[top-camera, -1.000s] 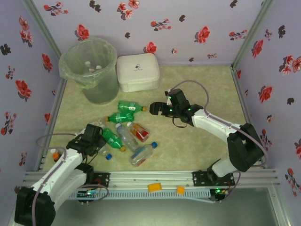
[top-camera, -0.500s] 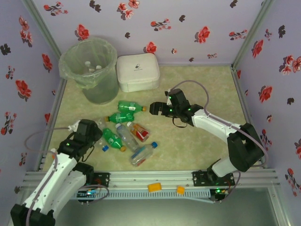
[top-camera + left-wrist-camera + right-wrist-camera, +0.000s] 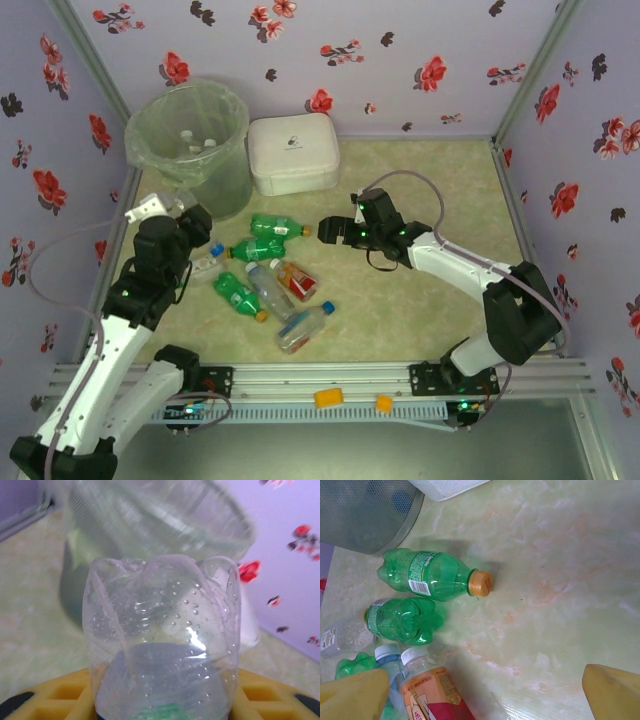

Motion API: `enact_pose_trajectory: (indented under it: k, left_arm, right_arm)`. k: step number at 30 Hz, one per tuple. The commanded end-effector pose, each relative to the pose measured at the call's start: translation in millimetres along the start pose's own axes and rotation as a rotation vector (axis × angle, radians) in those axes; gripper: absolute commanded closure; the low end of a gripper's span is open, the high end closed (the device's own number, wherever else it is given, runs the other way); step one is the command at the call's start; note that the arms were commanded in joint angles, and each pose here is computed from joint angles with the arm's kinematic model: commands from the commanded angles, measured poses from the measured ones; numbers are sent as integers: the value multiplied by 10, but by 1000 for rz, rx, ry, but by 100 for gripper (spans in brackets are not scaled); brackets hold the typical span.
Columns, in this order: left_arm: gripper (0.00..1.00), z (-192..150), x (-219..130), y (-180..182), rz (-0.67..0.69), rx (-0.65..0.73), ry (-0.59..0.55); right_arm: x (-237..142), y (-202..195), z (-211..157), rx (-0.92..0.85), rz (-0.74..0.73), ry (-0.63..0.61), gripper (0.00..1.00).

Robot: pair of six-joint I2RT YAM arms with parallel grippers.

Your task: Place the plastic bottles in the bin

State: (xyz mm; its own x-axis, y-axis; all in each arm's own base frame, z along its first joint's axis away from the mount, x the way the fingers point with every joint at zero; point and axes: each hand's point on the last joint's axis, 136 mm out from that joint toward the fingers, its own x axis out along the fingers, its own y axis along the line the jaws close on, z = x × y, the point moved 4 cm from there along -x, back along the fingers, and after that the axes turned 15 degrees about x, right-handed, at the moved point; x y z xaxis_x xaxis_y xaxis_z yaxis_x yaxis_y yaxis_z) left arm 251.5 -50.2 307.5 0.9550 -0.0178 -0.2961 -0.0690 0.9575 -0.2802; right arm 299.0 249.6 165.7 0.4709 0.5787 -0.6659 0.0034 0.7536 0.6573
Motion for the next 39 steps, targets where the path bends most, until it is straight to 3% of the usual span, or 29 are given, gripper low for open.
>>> enact_pose_trajectory:
  k: [1, 10, 20, 27, 34, 36, 39]
  left_arm:
    - [70, 594, 31, -297, -103, 8, -239]
    - [71, 1427, 328, -744, -119, 229, -387]
    - [71, 1766, 1083, -483, 20, 280, -329]
    - [70, 1665, 1686, -351, 41, 303, -158]
    - [63, 1427, 1989, -334, 23, 282, -26]
    - [57, 1361, 2011, -309, 27, 265, -6]
    - [39, 1313, 1998, -287, 29, 245, 4]
  right_arm:
    - [-16, 86, -25, 16, 48, 7, 0]
    - [-49, 39, -83, 20, 42, 21, 0]
    - [-126, -14, -153, 19, 40, 30, 0]
    - [-145, -69, -206, 24, 28, 41, 0]
    - [-175, -104, -245, 25, 14, 44, 0]
    - [-181, -95, -254, 14, 17, 44, 0]
    - [-172, -86, -279, -8, 13, 55, 0]
